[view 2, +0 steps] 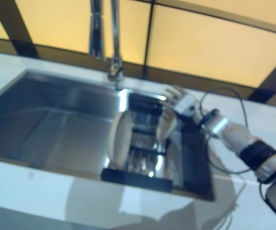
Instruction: Take plates into dishwasher
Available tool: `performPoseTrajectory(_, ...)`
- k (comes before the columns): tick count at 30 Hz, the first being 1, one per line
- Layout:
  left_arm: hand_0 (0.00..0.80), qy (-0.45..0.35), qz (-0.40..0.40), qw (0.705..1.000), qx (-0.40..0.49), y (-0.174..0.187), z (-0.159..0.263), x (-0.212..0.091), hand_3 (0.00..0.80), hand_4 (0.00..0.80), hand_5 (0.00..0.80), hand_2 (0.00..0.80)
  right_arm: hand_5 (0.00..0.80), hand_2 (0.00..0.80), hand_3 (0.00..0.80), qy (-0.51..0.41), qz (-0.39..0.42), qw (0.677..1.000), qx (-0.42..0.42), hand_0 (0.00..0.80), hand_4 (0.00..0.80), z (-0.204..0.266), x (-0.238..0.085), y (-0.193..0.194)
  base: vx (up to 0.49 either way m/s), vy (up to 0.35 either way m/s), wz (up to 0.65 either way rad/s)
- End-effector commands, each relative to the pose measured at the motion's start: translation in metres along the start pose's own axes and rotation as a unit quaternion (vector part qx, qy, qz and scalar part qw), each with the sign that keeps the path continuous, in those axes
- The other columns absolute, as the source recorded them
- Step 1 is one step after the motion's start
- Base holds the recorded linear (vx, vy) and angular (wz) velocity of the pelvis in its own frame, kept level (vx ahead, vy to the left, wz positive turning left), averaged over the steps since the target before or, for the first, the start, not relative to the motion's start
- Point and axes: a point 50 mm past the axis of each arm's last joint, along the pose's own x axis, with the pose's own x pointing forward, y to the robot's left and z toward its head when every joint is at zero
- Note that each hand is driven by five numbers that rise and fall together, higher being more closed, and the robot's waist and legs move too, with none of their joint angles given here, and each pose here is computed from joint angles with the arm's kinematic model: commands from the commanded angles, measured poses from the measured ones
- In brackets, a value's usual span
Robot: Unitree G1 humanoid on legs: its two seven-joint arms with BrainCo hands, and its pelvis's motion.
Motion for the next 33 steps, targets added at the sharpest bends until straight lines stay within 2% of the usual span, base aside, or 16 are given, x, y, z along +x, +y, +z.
performPoseTrajectory(1, 0.0, -0.009, 0.001, 1.0, 0.0, -0.002, 0.008, 0.0, 0.0, 0.0, 0.0, 0.0, 0.0, 0.0, 0.0, 0.008, -0.019, 0.999, -0.025, 0.0, 0.0, -0.014, 0.006, -0.018, 0.0, 0.0, 0.0)
performPoseTrajectory(7, 0.0, -0.035, -0.008, 0.999, -0.039, -0.004, 0.014, 0.0, 0.0, 0.0, 0.0, 0.0, 0.0, 0.0, 0.0, 0.001, -0.002, 1.0, -0.025, 0.0, 0.0, -0.01, 0.003, -0.01, 0.0, 0.0, 0.0)
performPoseTrajectory(20, 0.0, -0.075, -0.016, 0.995, -0.066, -0.004, 0.026, -0.002, 0.0, 0.0, 0.0, 0.0, 0.0, 0.0, 0.0, -0.018, 0.05, 0.998, -0.045, 0.0, 0.0, -0.005, -0.002, 0.005, -0.019, 0.003, 0.0)
performPoseTrajectory(21, 0.0, -0.076, -0.016, 0.995, -0.068, -0.004, 0.027, -0.002, 0.0, 0.0, 0.0, 0.0, 0.226, 0.226, 0.226, -0.021, 0.053, 0.997, -0.049, 0.226, 0.226, -0.005, -0.002, 0.006, -0.03, 0.011, 0.0)
performPoseTrajectory(22, 0.0, -0.078, -0.017, 0.994, -0.07, -0.005, 0.027, -0.002, 0.0, 0.0, 0.0, 0.0, 0.574, 0.574, 0.574, -0.026, 0.055, 0.996, -0.058, 0.574, 0.574, -0.004, -0.002, 0.007, -0.031, 0.011, 0.0)
performPoseTrajectory(23, 0.0, -0.08, -0.017, 0.994, -0.07, -0.005, 0.028, -0.002, 0.0, 0.0, 0.0, 0.0, 0.8, 0.8, 0.8, -0.029, 0.055, 0.996, -0.064, 0.8, 0.8, -0.003, -0.002, 0.008, -0.032, 0.013, 0.0)
performPoseTrajectory(33, 0.0, -0.085, -0.014, 0.994, -0.066, -0.007, 0.029, -0.002, 0.0, 0.0, 0.0, 0.0, 0.8, 0.8, 0.8, 0.0, 0.071, 0.997, -0.022, 0.8, 0.8, -0.008, 0.0, 0.007, 0.0, 0.0, 0.0)
